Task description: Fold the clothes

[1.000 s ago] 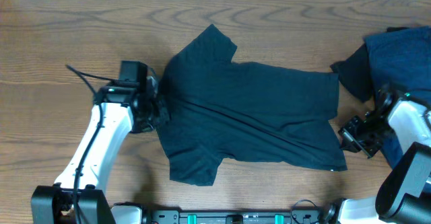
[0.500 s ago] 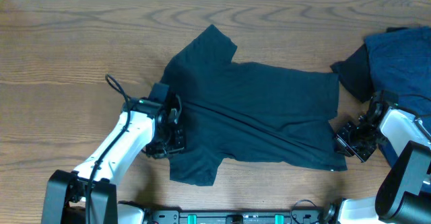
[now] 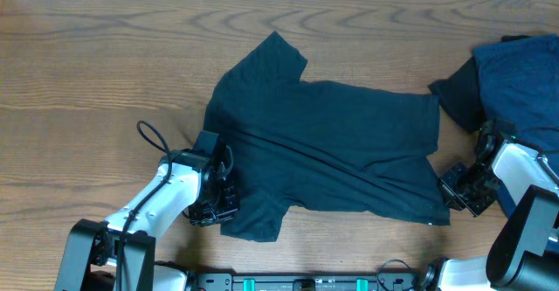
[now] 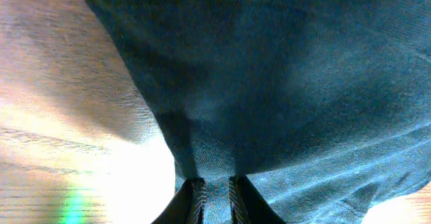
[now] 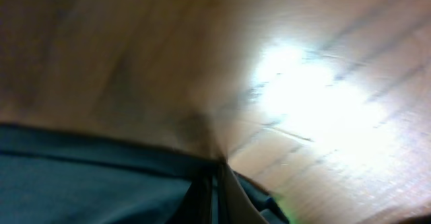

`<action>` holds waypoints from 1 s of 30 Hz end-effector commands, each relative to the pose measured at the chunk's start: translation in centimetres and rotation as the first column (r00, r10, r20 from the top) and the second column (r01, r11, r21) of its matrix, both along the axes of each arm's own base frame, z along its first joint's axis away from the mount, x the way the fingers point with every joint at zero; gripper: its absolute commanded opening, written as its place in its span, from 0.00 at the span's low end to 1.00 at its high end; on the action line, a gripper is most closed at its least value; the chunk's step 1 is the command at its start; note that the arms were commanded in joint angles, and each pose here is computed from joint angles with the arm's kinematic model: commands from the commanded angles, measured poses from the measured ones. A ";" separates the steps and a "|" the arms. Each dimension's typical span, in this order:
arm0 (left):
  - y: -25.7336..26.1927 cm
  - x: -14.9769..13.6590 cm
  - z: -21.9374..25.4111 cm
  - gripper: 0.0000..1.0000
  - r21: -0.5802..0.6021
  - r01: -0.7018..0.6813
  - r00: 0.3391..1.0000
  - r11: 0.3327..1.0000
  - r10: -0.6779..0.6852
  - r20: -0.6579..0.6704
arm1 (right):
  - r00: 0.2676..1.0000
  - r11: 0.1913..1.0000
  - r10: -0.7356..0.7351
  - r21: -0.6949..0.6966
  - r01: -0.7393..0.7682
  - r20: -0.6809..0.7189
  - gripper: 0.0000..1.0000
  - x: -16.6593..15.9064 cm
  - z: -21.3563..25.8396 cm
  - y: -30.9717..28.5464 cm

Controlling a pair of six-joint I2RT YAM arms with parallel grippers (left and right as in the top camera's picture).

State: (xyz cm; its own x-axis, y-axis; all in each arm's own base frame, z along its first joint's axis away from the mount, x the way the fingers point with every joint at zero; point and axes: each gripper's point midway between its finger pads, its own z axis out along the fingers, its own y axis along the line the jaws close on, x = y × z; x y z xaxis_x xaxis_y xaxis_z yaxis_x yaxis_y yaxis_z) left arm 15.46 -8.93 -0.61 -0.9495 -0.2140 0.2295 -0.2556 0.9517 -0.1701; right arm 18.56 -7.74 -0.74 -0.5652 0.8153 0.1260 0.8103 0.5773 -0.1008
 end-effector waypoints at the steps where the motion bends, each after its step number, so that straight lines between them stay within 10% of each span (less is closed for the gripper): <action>1: 0.5 -1.1 -1.0 0.16 0.025 -0.010 0.999 1.000 0.011 -0.035 | 0.995 0.993 -0.069 -0.097 0.062 -0.070 0.05 -2.0 -0.5 -1.7; 30: 0.8 -5.3 1.3 0.15 0.026 0.007 0.972 1.000 0.000 -0.234 | 0.930 0.936 0.253 0.174 -0.305 0.268 0.02 6.0 2.0 3.6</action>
